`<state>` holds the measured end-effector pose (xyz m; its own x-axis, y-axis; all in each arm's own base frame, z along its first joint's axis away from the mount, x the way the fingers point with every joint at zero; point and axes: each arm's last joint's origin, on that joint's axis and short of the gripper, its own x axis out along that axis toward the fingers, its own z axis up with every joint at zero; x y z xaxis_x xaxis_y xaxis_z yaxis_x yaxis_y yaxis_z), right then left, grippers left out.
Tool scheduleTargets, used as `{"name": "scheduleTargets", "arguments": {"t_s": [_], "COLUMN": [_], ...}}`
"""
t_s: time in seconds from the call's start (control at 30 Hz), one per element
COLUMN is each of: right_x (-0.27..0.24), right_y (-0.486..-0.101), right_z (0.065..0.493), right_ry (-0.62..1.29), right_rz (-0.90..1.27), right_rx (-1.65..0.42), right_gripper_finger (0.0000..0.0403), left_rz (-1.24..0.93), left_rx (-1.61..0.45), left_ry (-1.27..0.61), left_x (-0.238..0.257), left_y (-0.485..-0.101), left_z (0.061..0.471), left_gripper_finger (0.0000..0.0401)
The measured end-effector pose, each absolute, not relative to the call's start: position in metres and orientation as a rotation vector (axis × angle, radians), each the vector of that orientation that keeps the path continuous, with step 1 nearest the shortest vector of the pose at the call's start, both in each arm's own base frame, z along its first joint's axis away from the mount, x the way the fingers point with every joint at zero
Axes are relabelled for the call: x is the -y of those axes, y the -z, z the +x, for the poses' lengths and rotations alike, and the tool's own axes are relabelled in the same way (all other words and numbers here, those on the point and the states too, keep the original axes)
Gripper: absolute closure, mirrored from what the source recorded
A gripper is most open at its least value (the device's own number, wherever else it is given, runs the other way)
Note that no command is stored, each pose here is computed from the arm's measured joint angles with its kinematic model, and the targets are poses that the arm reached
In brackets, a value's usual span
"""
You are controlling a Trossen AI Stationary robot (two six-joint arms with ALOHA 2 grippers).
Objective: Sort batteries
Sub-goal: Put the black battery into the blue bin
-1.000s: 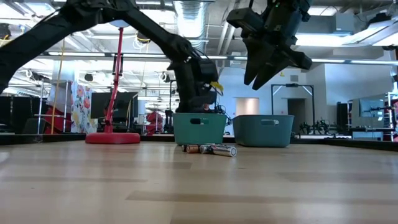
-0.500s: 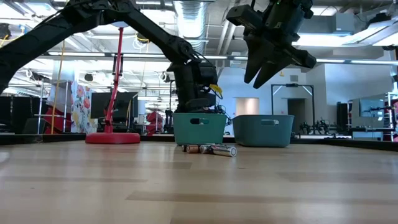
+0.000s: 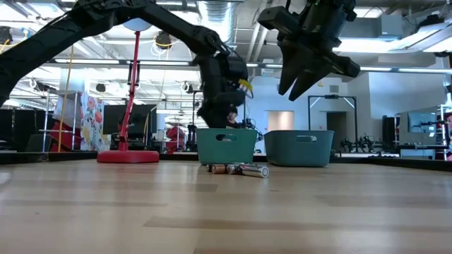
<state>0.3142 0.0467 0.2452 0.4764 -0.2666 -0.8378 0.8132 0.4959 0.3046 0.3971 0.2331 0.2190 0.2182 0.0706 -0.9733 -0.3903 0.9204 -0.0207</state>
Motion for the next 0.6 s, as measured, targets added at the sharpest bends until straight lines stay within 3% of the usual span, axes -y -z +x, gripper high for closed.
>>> {"name": "scheduleTargets", "arguments": {"t_s": [0.27, 0.6], "right_x": [-0.063, -0.074], "right_y": [-0.241, -0.236], "right_z": [0.301, 0.285], "right_ry": [0.746, 0.688], "right_rz": [0.710, 0.645], "right_rx": [-0.936, -1.153], "right_gripper_finger": [0.0286, 0.0286], "left_rz": [-0.307, -0.260], "left_rx": [-1.176, -0.861], "left_ry": [-0.387, -0.363], "left_x": [-0.228, -0.168], "left_y": [-0.265, -0.336], "left_z": [0.400, 0.396], "left_gripper_finger": [0.0260, 0.0260]}}
